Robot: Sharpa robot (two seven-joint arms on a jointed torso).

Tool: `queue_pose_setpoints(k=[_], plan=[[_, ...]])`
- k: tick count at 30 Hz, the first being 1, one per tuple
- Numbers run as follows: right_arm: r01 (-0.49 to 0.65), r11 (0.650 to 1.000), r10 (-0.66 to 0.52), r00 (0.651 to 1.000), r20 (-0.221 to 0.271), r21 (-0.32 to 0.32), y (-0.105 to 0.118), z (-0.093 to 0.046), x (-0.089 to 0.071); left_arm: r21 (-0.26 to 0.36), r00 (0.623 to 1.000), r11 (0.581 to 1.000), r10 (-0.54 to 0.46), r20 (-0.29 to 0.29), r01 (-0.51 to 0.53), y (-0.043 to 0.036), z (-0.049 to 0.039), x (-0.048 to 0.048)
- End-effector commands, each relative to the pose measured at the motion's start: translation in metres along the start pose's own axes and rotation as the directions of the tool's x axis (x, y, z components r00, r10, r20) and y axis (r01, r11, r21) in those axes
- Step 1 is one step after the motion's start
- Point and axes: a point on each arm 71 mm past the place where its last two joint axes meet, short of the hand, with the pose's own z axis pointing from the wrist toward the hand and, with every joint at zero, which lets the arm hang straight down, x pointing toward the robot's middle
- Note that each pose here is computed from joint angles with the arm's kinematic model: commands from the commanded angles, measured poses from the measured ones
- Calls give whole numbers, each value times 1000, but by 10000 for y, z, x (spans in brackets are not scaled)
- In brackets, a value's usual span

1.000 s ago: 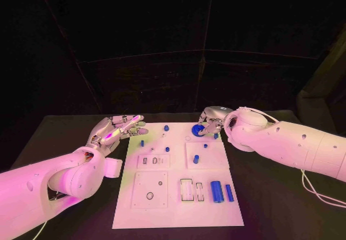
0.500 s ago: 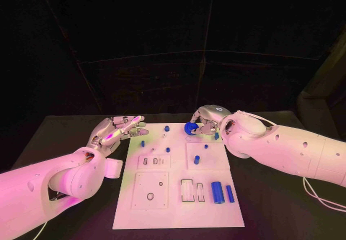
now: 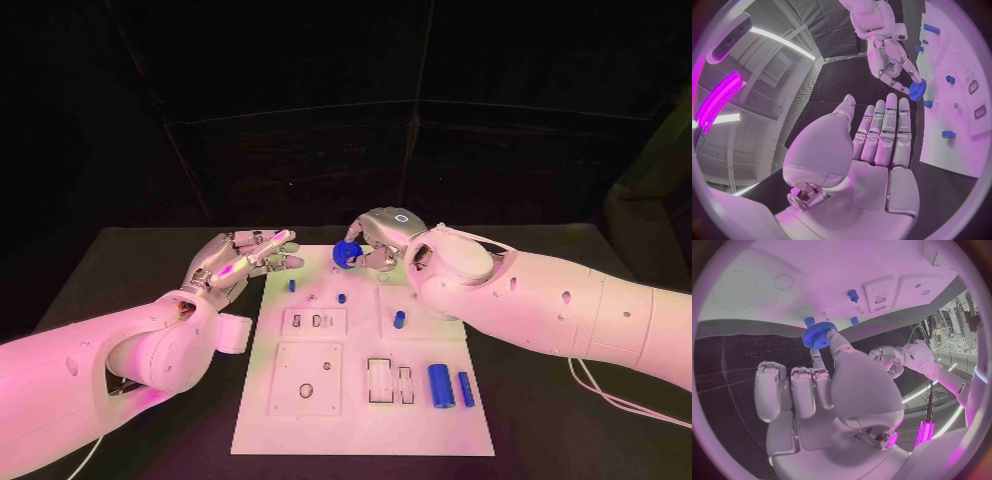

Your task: Assemble the parts on the task board

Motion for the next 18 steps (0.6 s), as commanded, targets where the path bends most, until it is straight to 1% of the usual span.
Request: queue_pose_setpoints(k=[1,10,18], plan=[[40,999,-41,999,-21,-11,60,43,53,8,1000,1000,-4,-11,4,-13,9,16],[49,999,-50,996,-68,-11,135,128,179,8,1000,1000,-2,-8,2,-14,14,16],[53,998,-55,995,-89,-21,205,158,254,10,1000,1000,-2,-10,2,-20,24,17]])
